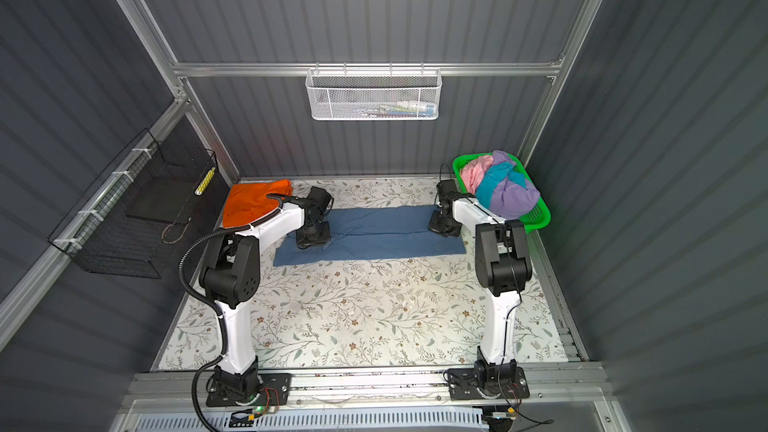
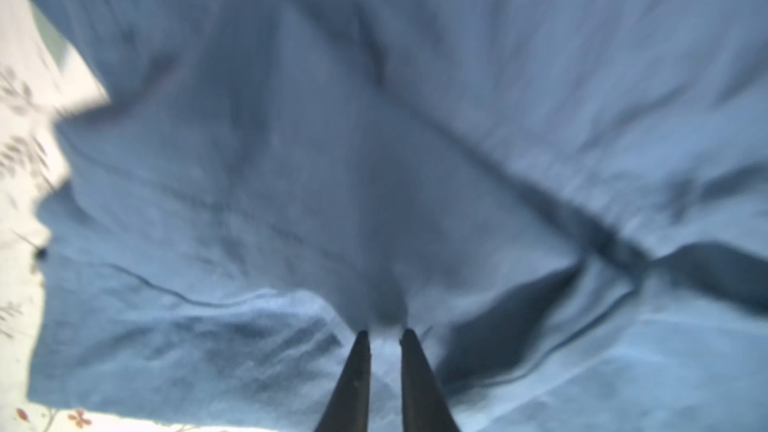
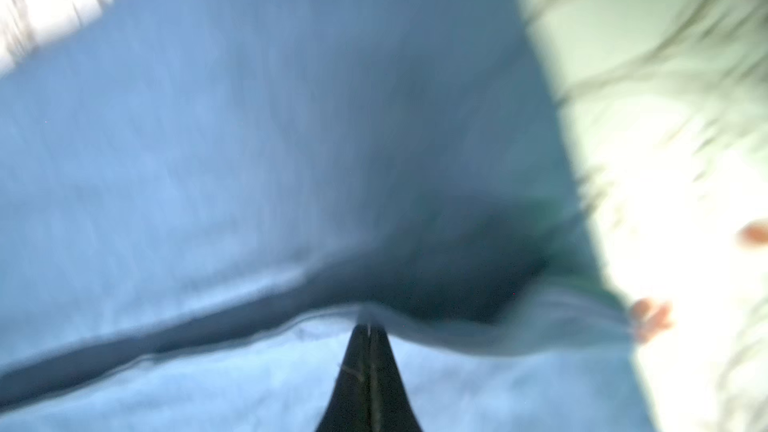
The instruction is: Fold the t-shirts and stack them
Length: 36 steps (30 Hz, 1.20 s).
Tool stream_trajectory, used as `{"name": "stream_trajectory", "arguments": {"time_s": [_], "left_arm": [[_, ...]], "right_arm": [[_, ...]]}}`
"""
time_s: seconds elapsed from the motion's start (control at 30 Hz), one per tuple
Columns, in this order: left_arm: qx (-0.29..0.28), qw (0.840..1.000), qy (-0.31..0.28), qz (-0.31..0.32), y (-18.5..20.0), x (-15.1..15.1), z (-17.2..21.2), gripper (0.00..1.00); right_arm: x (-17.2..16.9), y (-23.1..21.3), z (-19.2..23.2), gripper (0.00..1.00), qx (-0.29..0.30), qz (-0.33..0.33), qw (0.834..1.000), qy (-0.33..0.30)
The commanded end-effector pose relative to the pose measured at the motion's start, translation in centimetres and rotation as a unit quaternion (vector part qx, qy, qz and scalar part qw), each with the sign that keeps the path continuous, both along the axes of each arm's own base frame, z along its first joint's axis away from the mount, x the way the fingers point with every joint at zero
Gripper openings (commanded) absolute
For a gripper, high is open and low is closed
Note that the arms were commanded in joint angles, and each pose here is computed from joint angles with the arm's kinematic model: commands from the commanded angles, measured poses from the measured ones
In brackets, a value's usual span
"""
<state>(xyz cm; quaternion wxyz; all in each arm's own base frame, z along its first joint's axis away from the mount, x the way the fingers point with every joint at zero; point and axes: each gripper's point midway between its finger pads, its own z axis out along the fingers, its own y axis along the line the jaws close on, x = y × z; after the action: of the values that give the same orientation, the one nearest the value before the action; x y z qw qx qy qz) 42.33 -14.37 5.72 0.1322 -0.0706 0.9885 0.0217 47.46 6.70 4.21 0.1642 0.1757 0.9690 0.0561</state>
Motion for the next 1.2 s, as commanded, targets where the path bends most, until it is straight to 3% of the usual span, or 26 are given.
{"name": "stream_trajectory", "arguments": {"time_s": [0.0,0.13,0.23,0.4,0.53,0.7,0.87,0.97,1.07,1.17], "left_arm": [[0.019,1.000,-0.018,-0.011,0.1,1.5,2.2,0.18],[0.000,0.998,-0.055,-0.015,-0.9,2.5,5.7,0.23],[-0.016,0.998,-0.060,-0.031,-2.6,1.5,6.7,0.28],[-0.037,0.997,-0.026,-0.063,-6.3,-1.5,4.3,0.30],[-0.027,0.997,-0.004,-0.067,-7.0,-2.7,1.5,0.31],[0.029,0.997,0.004,-0.067,-5.7,-2.4,-1.0,0.31],[0.113,0.991,-0.017,-0.076,-3.8,-0.4,-1.4,0.31],[0.180,0.979,-0.042,-0.088,-2.7,1.9,-0.9,0.33],[0.259,0.957,-0.072,-0.107,-1.9,5.1,0.0,0.34],[0.298,0.940,-0.115,-0.124,-3.0,9.0,2.1,0.35]], "right_arm": [[1.7,-2.1,0.7,0.07,-0.022,-0.015,1.000,-0.004],[2.8,-1.9,3.2,0.07,-0.010,-0.010,1.000,-0.028],[2.1,-1.1,5.1,0.07,-0.004,-0.001,0.999,-0.048],[-0.7,0.0,5.4,0.07,-0.014,0.030,0.998,-0.045],[-3.0,-0.6,3.6,0.07,-0.025,0.029,0.999,-0.030],[-4.0,-0.8,0.5,0.03,-0.035,0.036,0.999,0.009],[-3.4,1.4,2.6,0.02,-0.019,0.054,0.997,-0.045],[-3.3,3.7,3.4,0.02,-0.007,0.086,0.994,-0.070],[-3.6,4.5,2.6,0.01,0.010,0.083,0.994,-0.064],[-3.9,4.8,1.8,0.01,0.025,0.080,0.995,-0.057]]}}
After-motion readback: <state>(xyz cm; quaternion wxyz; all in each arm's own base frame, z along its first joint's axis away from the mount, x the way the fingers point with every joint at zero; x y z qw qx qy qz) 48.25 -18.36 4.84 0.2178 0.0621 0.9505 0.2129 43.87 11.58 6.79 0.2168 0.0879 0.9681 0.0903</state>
